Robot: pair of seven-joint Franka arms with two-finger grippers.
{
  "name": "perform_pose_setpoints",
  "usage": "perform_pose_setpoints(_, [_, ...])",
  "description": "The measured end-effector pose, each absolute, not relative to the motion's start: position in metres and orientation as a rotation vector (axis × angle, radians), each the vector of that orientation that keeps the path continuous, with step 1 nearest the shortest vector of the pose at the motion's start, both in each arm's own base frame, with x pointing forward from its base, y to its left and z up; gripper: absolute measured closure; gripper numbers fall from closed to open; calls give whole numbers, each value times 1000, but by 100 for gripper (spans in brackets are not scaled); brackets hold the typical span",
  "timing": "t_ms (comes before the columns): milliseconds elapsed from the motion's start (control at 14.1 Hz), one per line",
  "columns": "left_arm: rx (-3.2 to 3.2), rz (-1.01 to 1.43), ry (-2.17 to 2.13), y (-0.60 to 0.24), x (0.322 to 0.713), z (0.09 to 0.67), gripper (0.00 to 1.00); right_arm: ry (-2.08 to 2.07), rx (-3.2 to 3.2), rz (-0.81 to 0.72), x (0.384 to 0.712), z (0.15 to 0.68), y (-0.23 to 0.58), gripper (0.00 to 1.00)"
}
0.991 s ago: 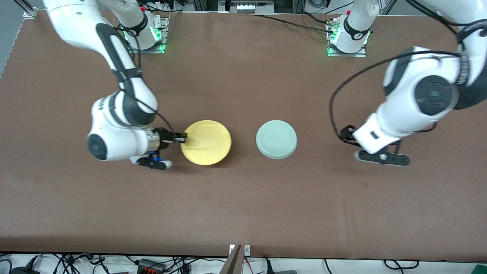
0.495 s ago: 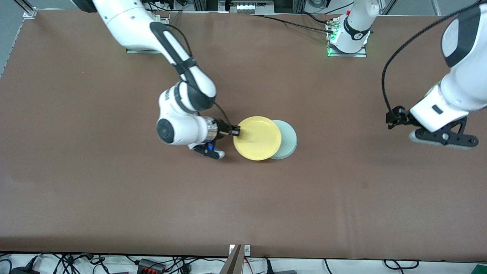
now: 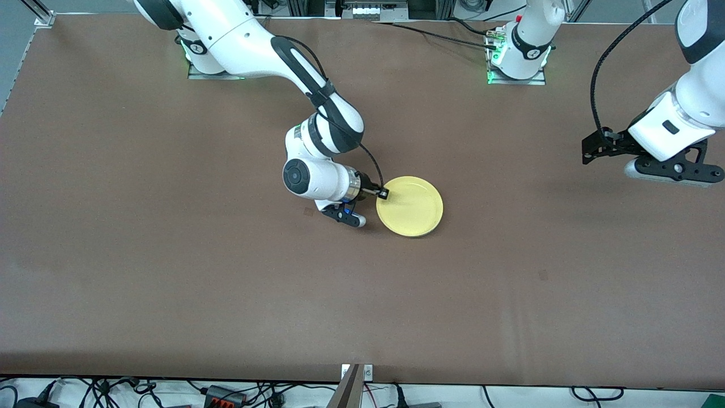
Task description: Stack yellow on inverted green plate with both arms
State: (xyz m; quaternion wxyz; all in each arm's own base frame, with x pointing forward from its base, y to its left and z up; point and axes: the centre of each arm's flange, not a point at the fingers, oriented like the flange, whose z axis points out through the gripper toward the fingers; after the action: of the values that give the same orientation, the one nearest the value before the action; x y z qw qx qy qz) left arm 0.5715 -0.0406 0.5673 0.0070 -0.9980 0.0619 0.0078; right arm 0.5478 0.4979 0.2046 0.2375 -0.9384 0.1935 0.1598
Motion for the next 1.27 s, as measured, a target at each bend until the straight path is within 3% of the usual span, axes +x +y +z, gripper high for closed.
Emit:
perform_pose_setpoints(354, [-3121, -7, 199, -41, 553, 575, 0, 587, -2556, 432, 545, 194, 517, 97])
perform_pose_setpoints(1274, [-3121, -6, 201, -41, 552, 577, 0, 618, -2585, 552, 537, 182, 517, 96])
